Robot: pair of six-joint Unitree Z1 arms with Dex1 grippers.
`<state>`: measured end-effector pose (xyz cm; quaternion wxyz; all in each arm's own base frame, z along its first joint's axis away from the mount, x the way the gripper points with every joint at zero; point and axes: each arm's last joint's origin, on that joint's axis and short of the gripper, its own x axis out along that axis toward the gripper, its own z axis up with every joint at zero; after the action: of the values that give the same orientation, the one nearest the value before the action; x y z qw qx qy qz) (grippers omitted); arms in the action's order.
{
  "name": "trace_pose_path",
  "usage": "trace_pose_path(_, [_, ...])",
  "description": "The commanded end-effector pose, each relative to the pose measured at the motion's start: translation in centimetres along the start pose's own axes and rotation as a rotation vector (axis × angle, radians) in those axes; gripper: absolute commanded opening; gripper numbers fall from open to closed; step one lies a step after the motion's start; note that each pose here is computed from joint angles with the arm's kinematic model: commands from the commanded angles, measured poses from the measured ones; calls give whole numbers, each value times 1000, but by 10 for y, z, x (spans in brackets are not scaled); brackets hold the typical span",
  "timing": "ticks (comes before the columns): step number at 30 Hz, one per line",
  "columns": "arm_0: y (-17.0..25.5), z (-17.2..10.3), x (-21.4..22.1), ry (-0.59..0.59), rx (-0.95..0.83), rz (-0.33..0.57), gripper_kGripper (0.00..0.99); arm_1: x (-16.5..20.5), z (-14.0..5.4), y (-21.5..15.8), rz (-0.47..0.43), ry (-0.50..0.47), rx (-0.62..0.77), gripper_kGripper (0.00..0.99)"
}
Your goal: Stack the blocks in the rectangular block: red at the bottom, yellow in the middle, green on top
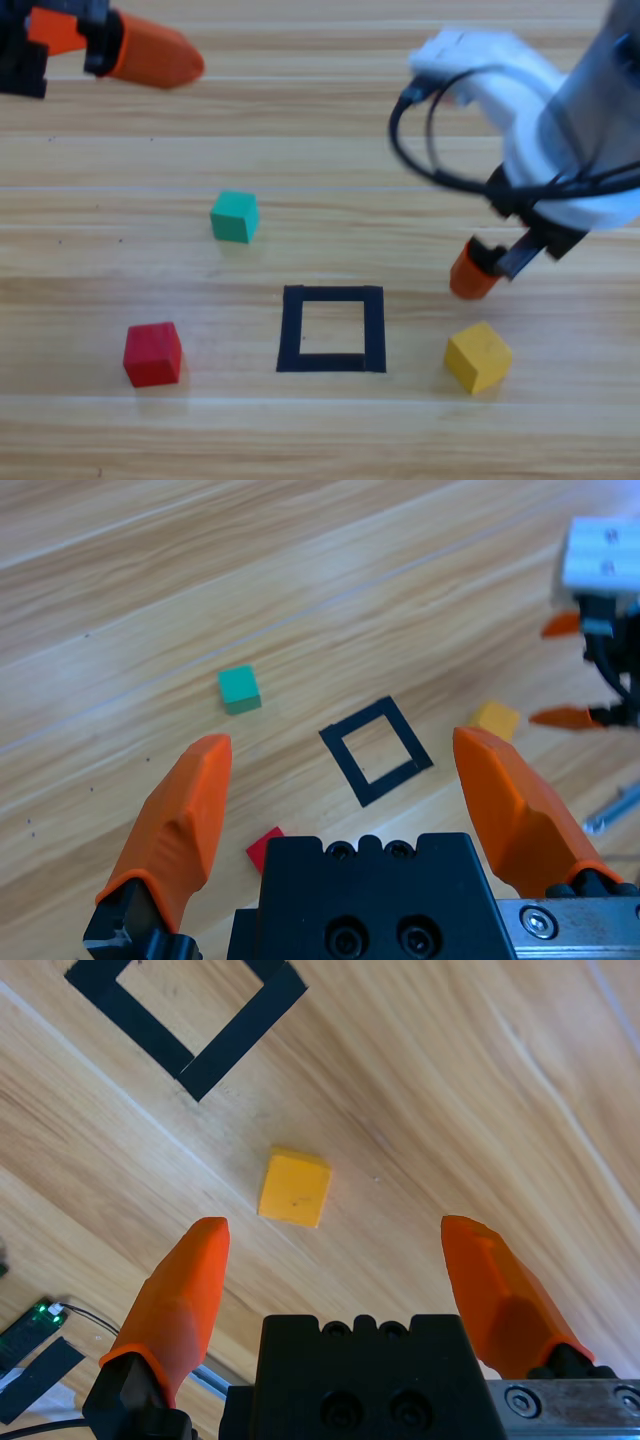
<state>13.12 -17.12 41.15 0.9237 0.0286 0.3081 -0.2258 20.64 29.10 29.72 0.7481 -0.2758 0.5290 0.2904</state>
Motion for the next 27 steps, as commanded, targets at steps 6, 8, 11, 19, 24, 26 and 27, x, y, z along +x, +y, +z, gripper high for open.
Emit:
trace_pose_path(6, [-13,40,91,236,-216,309,945,68,11,-19,43,181,72,922])
trace_pose_path(8, [-19,48,126,343,-225,396,945,72,12,-26,34,190,90,922])
trace_pose_path(11, [-20,50,169,500,-246,473,953,81,11,-28,41,213,104,920])
trace_pose_path(19, [34,9,171,638,-383,407,963,105,10,-23,76,279,104,890])
trace_pose_path(24, [66,-21,148,626,-461,344,959,115,9,-21,107,311,101,853])
trace_pose_path(26, [69,-37,151,642,-468,342,960,121,8,-18,111,328,94,853])
trace_pose_path(27, [70,-44,154,648,-472,341,962,123,7,-16,111,337,89,853])
